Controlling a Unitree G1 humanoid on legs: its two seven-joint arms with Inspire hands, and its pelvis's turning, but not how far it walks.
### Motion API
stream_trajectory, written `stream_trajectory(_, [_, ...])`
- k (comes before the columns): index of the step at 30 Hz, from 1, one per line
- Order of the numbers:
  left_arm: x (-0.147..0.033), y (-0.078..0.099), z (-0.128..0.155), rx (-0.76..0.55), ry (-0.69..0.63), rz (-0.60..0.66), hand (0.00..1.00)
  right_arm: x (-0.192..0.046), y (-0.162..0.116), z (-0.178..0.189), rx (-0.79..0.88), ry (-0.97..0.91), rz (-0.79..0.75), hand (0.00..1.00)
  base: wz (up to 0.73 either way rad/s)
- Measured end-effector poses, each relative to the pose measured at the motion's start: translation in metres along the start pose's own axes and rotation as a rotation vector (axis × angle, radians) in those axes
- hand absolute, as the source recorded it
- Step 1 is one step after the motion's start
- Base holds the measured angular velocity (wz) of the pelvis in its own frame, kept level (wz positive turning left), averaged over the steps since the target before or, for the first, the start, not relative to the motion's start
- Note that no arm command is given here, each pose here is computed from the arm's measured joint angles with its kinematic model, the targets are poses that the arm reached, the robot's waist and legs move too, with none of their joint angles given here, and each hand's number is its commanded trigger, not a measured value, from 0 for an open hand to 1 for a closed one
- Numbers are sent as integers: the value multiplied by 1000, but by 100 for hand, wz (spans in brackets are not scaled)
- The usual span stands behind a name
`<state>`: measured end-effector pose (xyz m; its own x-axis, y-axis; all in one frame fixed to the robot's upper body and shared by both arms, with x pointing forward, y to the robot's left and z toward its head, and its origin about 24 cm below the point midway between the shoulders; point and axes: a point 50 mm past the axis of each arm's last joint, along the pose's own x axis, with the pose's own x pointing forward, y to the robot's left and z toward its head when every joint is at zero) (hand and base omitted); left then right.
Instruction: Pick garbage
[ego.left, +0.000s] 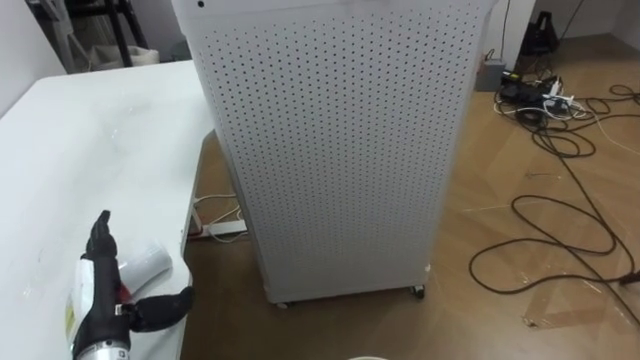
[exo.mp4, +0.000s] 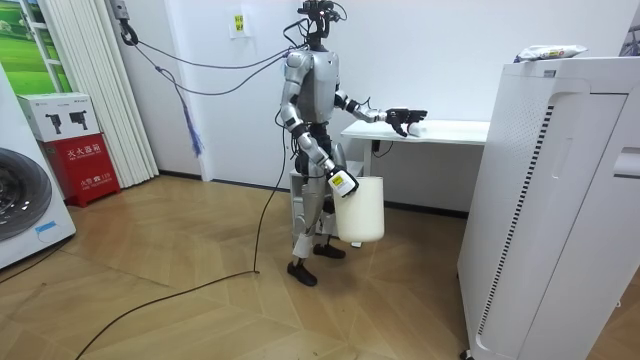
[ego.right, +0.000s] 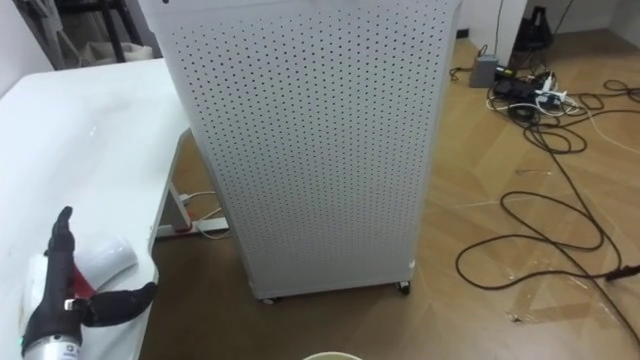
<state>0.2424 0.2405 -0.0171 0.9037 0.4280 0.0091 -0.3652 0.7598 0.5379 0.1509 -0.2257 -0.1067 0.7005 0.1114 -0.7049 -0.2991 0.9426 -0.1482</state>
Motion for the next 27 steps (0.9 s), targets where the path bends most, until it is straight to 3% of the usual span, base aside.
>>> stream_trajectory(10, [6, -1, 0, 87, 2, -63, 100, 1, 1, 3, -10, 24, 6, 100, -10])
stream_trajectory(18, [7, -12, 5, 115, -14, -157, 100, 0, -3, 3, -17, 35, -5, 100, -5])
stream_trajectory(27, [8, -9, 5, 134, -19, -157, 100, 0, -8, 14, -32, -4, -25, 100, -1])
